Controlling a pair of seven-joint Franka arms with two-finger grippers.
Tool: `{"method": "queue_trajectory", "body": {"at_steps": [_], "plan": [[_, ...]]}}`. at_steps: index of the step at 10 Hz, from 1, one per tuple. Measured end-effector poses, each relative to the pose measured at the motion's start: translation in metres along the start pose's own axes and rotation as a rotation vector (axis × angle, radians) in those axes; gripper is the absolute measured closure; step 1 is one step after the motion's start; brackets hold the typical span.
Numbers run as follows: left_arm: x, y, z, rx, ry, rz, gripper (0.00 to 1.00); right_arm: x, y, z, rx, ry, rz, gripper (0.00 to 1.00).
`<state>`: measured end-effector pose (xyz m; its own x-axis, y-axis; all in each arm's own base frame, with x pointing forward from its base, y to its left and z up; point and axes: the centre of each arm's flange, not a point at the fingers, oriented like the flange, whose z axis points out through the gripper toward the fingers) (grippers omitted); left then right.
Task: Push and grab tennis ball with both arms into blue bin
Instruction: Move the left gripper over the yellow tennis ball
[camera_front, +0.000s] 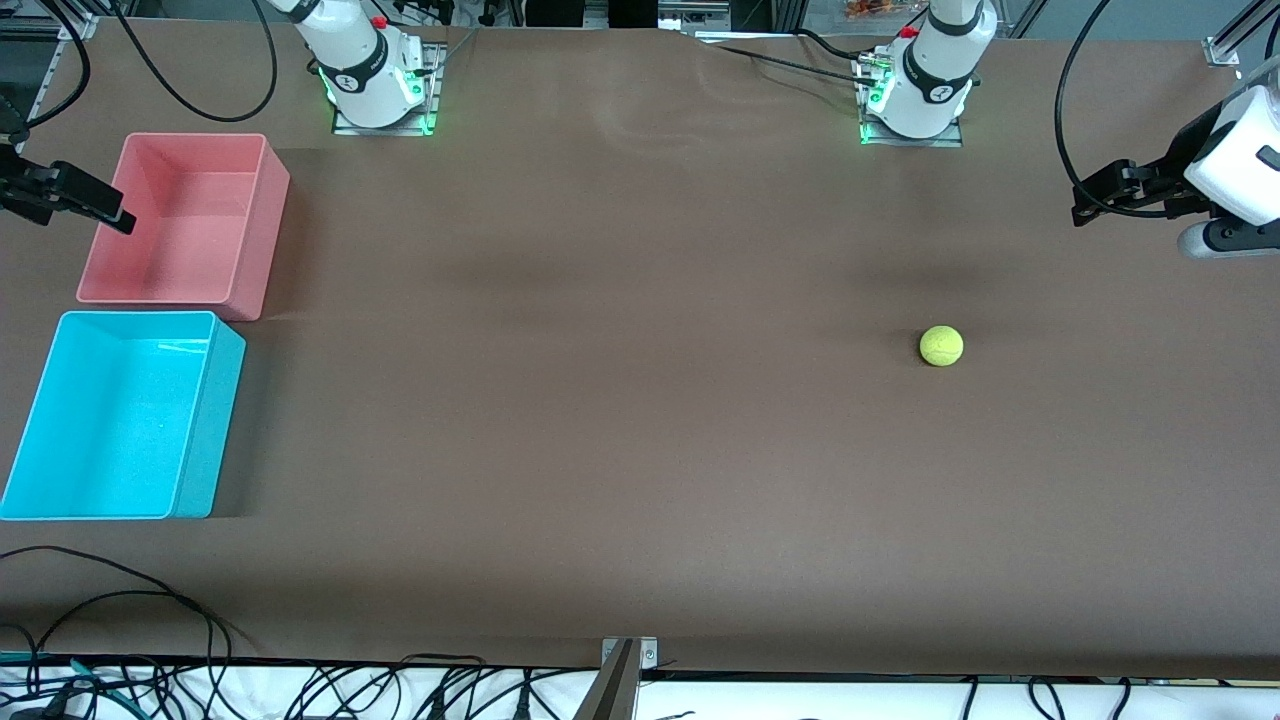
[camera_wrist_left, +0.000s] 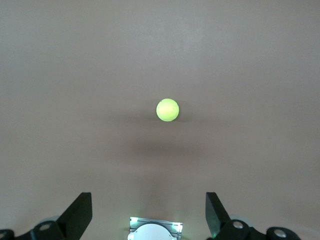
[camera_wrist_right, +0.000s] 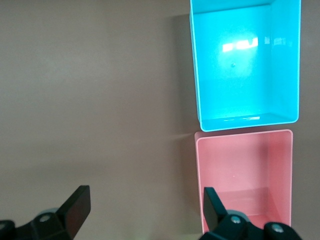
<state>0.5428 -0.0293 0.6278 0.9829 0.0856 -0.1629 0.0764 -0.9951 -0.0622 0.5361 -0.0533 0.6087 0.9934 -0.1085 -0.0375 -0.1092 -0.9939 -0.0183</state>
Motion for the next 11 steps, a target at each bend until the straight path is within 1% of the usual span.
{"method": "queue_trajectory", "body": {"at_steps": [4, 6, 7, 8, 10, 11], "plan": [[0.0, 0.001, 0.0, 0.0, 0.004, 0.001, 0.0, 0.0, 0.0, 0.0, 0.003, 0.0, 0.0, 0.0], [0.004, 0.0, 0.0, -0.004, 0.026, -0.002, 0.0, 0.001, 0.0, 0.001, 0.003, -0.001, 0.0, 0.0], [0.006, -0.002, 0.006, -0.003, 0.018, -0.005, 0.0, 0.001, 0.0, 0.001, 0.003, -0.001, 0.0, 0.0], [0.011, -0.002, 0.022, -0.001, 0.022, -0.006, 0.0, 0.001, 0.0, 0.001, 0.003, -0.002, 0.0, 0.0], [0.023, -0.003, 0.084, 0.0, 0.035, -0.01, 0.0, 0.001, 0.0, 0.002, 0.003, -0.003, 0.0, 0.0], [0.023, -0.005, 0.107, -0.001, 0.034, -0.014, 0.0, 0.001, 0.0, 0.002, 0.003, -0.004, 0.0, 0.0]]}}
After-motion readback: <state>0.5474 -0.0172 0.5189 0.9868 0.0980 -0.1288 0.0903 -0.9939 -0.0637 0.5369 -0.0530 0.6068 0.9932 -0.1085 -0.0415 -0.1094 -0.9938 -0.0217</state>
